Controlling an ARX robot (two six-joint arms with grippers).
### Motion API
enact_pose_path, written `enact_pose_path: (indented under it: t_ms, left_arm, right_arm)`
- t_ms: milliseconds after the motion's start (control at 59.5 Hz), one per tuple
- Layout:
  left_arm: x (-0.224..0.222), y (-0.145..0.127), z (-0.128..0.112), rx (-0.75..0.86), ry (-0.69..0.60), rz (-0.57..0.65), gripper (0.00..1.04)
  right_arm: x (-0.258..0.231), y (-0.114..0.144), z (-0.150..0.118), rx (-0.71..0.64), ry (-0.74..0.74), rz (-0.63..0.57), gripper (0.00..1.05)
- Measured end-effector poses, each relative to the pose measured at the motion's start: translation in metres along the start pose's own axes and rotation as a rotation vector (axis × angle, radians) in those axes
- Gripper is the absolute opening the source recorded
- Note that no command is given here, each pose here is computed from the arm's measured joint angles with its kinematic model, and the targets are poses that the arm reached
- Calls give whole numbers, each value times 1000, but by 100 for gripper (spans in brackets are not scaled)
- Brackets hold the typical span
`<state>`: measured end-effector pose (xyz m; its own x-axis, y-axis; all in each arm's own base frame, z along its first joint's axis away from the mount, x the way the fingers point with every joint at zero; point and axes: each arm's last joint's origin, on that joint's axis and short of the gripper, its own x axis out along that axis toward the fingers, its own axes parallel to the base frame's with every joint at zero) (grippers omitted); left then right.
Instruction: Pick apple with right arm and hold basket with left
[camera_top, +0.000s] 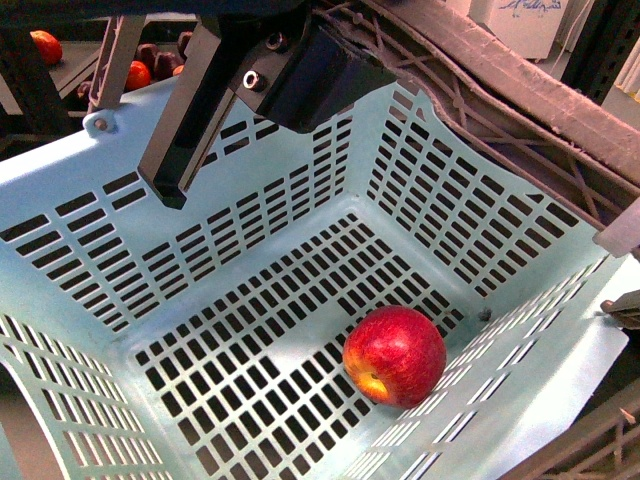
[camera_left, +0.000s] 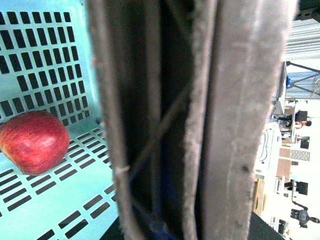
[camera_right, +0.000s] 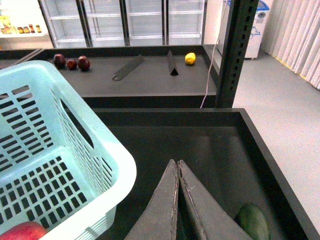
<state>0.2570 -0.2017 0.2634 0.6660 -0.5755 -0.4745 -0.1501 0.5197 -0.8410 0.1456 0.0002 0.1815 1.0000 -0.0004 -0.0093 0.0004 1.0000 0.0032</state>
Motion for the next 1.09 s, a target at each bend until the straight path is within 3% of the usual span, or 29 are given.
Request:
enact_pose_path:
  t_ms: [404,1093]
  left_arm:
    - [0,0,0,0,-3,1,17]
    - [0,0,0,1,-3,1,17]
  right_arm:
    - [-16,0,-12,0,-14,0,2]
    - [-33,0,-9,0,-27,1,2]
